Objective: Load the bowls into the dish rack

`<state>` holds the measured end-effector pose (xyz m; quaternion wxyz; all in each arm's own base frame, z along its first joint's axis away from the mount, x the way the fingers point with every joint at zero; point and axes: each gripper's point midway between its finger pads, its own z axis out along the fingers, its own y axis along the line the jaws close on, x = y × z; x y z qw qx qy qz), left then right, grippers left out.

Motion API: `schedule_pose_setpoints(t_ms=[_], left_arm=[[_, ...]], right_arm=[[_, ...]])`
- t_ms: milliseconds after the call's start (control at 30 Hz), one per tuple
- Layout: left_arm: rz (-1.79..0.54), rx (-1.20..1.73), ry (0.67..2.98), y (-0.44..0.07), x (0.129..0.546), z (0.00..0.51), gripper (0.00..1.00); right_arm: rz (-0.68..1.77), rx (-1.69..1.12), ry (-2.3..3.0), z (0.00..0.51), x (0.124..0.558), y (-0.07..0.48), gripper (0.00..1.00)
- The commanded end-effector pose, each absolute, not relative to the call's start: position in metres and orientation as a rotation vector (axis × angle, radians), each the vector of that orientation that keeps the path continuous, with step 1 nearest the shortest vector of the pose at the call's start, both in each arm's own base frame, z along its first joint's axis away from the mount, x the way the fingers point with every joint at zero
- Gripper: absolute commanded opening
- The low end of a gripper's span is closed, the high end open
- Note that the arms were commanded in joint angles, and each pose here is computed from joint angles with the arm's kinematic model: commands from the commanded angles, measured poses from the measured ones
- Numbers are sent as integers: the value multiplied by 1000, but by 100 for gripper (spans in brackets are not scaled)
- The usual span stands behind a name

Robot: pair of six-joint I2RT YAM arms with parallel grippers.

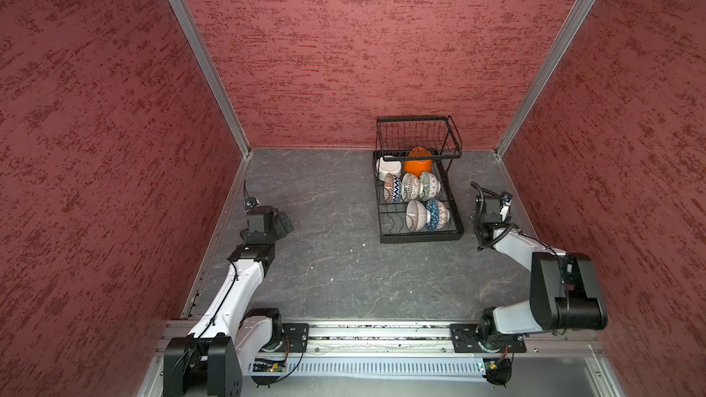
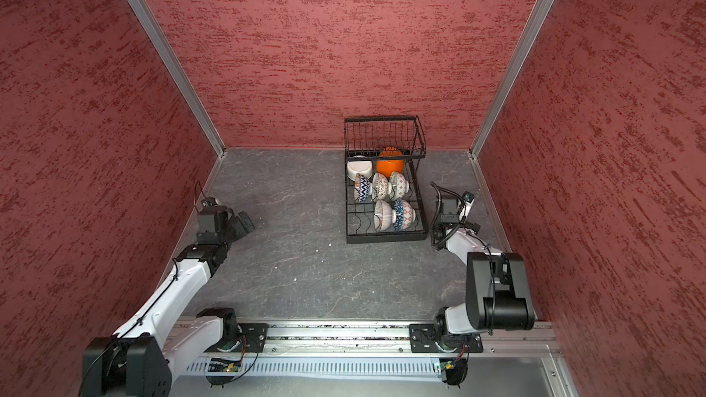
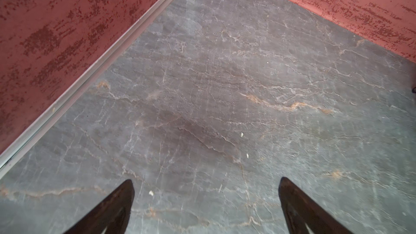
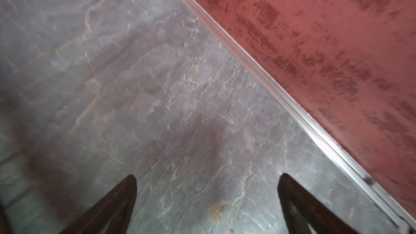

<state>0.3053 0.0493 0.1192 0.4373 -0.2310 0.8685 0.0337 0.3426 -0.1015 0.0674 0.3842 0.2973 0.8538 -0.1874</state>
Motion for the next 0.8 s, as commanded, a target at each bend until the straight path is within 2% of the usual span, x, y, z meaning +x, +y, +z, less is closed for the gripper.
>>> schedule_pose_setpoints(t_ms=[0, 333, 767], left_arm=[[98, -507, 2037, 53, 324, 134, 100], [50, -424, 1959, 46, 353, 118, 100], [-7, -190, 1803, 25, 393, 135, 99]], right_arm=[[-380, 710, 1982, 99, 377, -100, 99], [-258, 544, 1644, 145, 378, -90, 99], [-202, 453, 1627, 147, 374, -76, 99]])
